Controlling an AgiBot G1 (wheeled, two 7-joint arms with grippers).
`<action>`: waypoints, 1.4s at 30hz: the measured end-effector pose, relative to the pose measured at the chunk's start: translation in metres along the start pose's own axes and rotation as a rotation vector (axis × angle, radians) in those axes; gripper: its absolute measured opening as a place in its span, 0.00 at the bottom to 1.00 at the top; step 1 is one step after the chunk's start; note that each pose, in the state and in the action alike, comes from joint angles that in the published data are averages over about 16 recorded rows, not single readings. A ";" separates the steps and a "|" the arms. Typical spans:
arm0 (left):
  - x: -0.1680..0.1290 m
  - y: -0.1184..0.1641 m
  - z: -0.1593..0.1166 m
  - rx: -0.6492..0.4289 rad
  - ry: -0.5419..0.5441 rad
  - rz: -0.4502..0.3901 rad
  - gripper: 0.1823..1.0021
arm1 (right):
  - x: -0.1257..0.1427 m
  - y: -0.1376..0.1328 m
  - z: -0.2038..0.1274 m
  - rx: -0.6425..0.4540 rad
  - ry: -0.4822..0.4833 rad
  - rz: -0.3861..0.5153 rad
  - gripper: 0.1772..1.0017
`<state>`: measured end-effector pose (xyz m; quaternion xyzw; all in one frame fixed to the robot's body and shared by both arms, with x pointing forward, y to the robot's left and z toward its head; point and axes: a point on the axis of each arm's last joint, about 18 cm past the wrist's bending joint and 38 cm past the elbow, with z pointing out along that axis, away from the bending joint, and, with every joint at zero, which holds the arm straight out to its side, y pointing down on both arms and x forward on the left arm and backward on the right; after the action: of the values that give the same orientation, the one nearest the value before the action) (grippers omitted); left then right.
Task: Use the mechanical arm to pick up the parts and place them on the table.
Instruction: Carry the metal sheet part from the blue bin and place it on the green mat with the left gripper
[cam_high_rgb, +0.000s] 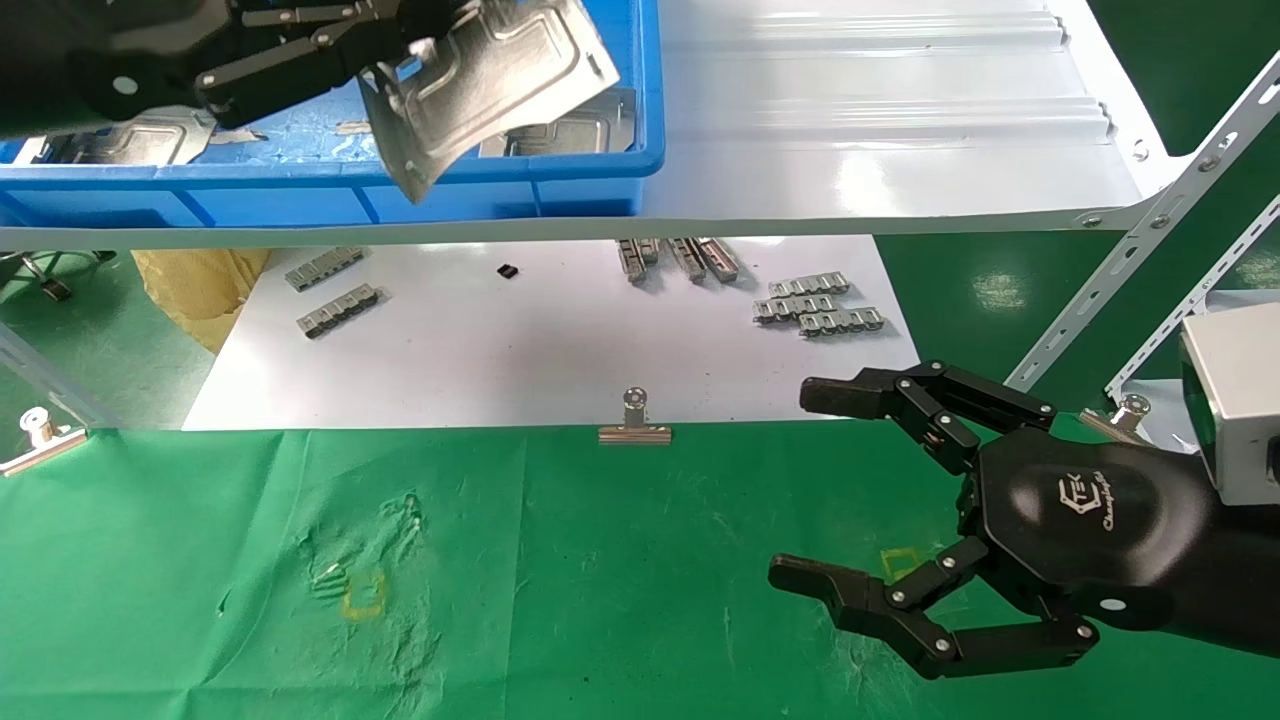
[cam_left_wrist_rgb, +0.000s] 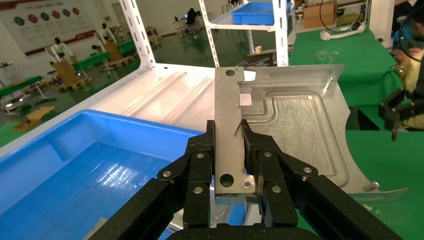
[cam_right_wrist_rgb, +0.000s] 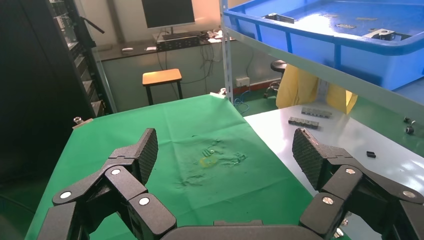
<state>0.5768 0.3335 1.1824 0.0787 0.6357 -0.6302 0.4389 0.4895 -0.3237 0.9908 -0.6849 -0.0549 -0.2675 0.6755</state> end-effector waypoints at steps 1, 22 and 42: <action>0.004 0.001 -0.002 0.006 0.014 0.011 0.12 | 0.000 0.000 0.000 0.000 0.000 0.000 1.00; 0.105 0.133 -0.063 -0.305 0.278 0.209 0.11 | 0.000 0.000 0.000 0.000 0.000 0.000 1.00; 0.115 0.222 -0.097 -0.532 0.341 0.305 0.11 | 0.000 0.000 0.000 0.000 0.000 0.000 1.00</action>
<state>0.6079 0.4084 0.9266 0.1596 0.8227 -0.3475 0.4206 0.4895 -0.3237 0.9908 -0.6849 -0.0549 -0.2675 0.6755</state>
